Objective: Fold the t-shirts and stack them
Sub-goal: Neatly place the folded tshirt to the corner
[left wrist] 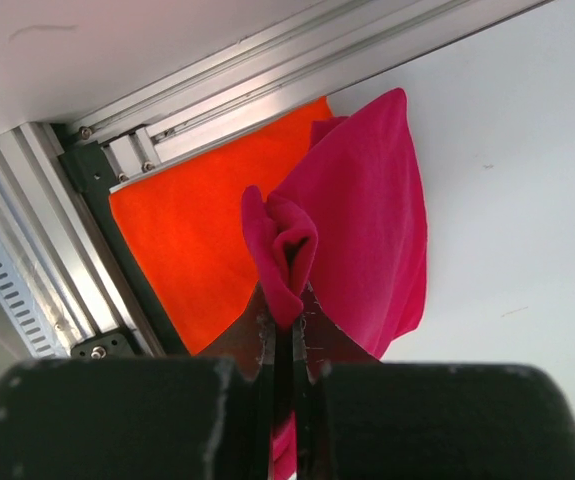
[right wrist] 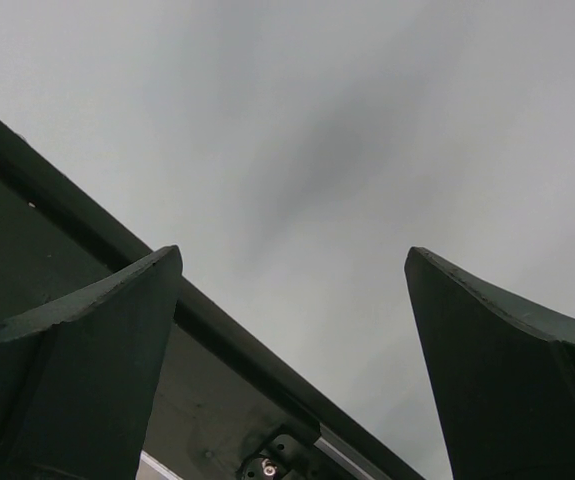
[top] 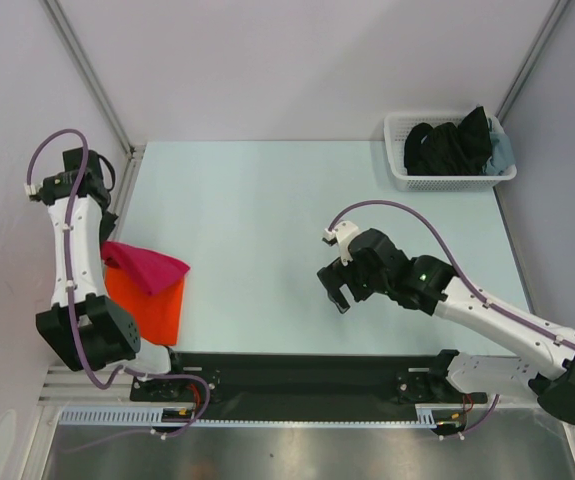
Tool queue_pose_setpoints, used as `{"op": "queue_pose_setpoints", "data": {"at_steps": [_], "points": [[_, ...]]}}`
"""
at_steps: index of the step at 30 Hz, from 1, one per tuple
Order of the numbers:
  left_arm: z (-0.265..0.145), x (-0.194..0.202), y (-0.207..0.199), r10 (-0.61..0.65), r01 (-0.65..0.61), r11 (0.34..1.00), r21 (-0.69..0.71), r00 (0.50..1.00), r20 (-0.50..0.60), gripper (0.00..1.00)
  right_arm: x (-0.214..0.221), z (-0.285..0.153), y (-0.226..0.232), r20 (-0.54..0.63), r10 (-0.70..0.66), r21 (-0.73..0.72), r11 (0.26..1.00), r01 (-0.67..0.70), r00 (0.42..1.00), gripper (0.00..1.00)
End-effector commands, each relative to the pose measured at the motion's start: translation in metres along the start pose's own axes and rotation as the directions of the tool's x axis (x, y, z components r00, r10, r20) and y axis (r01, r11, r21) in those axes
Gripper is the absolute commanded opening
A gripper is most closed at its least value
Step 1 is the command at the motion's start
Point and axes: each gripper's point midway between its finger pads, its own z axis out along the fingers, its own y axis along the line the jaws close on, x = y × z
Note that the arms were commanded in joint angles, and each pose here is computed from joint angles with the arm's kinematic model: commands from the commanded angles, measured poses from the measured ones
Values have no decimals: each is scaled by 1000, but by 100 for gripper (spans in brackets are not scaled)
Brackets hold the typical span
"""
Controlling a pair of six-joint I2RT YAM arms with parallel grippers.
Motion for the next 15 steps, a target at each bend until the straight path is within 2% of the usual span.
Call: {"op": "queue_pose_setpoints", "data": {"at_steps": [1,8,15], "points": [[-1,0,12,7,-7,1000,-4,1000,25,0,-6,4,3,27,14,-15,1000,-14,1000,100],[-1,1,24,-3,4,1000,-19,999,46,0,-5,3,3,24,6,-15,1000,-6,1000,100],[14,17,43,4,-4,997,-74,1000,1,1,-2,3,2,16,3,-13,1000,-3,1000,100]]}}
